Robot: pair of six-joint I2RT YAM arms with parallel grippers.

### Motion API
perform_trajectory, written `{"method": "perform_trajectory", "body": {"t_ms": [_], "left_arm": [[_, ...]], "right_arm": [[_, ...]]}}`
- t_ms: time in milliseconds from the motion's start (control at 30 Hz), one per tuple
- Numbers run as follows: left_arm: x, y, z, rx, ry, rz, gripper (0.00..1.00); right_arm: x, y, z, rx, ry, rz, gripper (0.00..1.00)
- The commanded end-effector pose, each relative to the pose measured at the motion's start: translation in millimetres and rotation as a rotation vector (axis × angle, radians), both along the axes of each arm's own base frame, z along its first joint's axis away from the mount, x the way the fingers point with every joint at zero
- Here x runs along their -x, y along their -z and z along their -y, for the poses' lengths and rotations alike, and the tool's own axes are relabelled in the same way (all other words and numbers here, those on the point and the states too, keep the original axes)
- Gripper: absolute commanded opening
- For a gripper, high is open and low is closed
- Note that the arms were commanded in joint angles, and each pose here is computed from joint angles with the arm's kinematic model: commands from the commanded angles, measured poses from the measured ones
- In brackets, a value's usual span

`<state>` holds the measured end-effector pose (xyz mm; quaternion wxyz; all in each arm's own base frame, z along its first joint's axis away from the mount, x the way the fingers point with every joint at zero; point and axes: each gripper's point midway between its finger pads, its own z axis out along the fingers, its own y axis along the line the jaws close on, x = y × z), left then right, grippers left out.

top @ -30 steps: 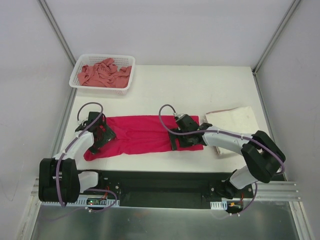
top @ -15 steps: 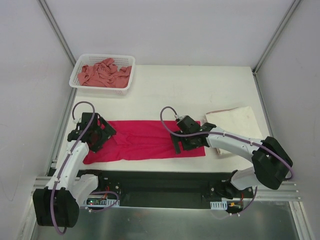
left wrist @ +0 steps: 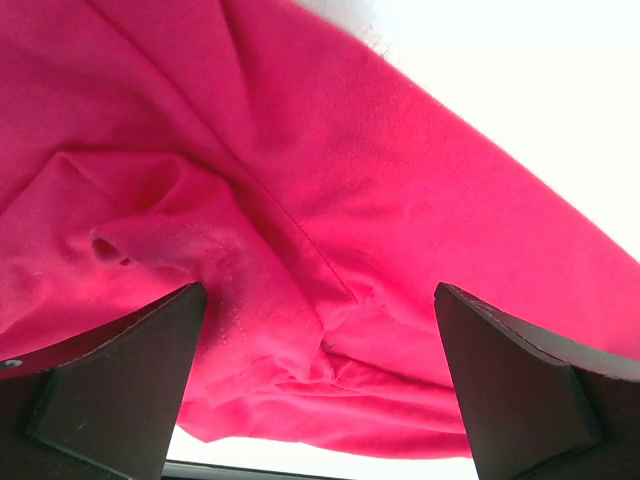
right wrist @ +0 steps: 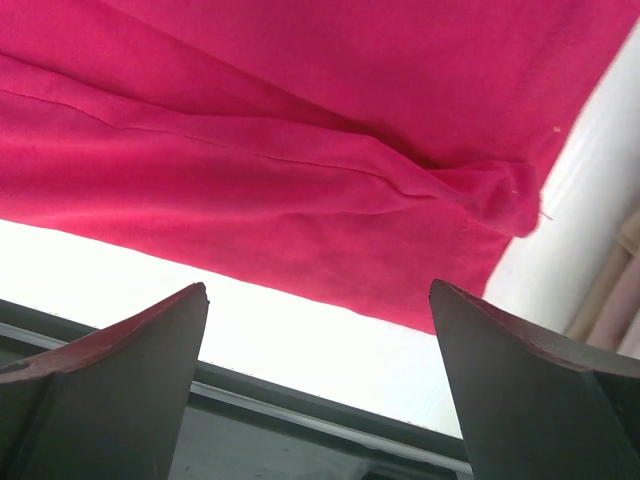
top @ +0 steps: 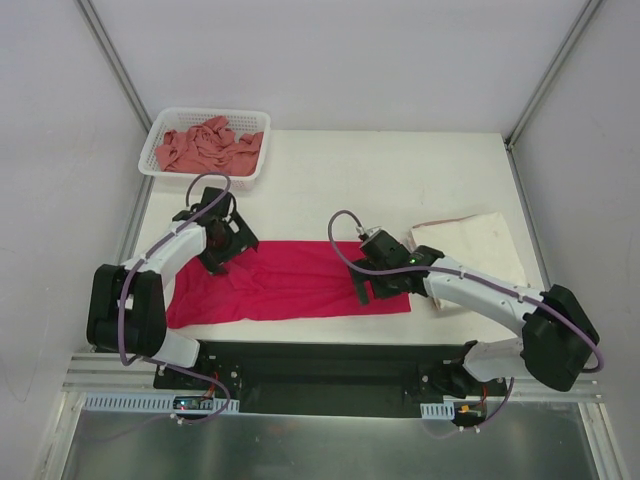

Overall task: Fold and stack the t-shirts
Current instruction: Fold the tshirt

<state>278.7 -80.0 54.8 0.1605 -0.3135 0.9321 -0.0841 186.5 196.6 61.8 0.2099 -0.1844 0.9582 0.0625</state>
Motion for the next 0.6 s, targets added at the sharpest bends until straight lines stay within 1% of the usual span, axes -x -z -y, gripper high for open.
{"method": "perform_trajectory", "body": {"t_ms": [0,133,233,267,333,400,433,500,533,567], "left_arm": [[-19.6,-19.2,5.5,-0.007,0.041,0.061,0.99],[-28.3,-23.2,4.6,-0.014,0.029,0.084,1.00],[-35.9,-17.7,10.8,0.004,0.052,0.078,0.99],[-36.2,-19.4,19.6,0.037,0.077,0.074,0.99],[-34.0,-21.4,21.7,0.035,0.078,0.082,0.99],[-28.0,-22.1,12.9,-0.004,0.055,0.096,0.99],[-26.9,-33.4,9.5,-0.013,0.049,0.138,0.99],[-16.4,-36.4,1.6,-0.040,0.038,0.151,0.99],[-13.0,-47.6,-1.2,-0.043,0.029,0.190,0.99],[-1.7,-43.0,-5.2,-0.053,0.023,0.174,0.99]], "right_arm": [[-11.9,-28.1,7.2,-0.007,0.023,0.089,0.97],[-14.6,-35.5,10.5,-0.010,0.040,0.116,0.97],[-15.3,-38.9,12.6,-0.011,0.045,0.129,0.97],[-15.0,-40.6,12.6,-0.012,0.040,0.133,0.97],[-13.8,-40.5,13.1,-0.013,0.035,0.129,0.97],[-13.2,-40.9,11.9,-0.021,0.032,0.130,0.97],[-12.6,-39.9,12.1,-0.019,0.027,0.128,0.97],[-12.1,-38.6,8.2,-0.033,0.017,0.118,0.97],[-11.7,-37.2,6.9,-0.035,0.013,0.114,0.97],[-12.4,-35.7,4.8,-0.040,0.011,0.113,0.97]]}}
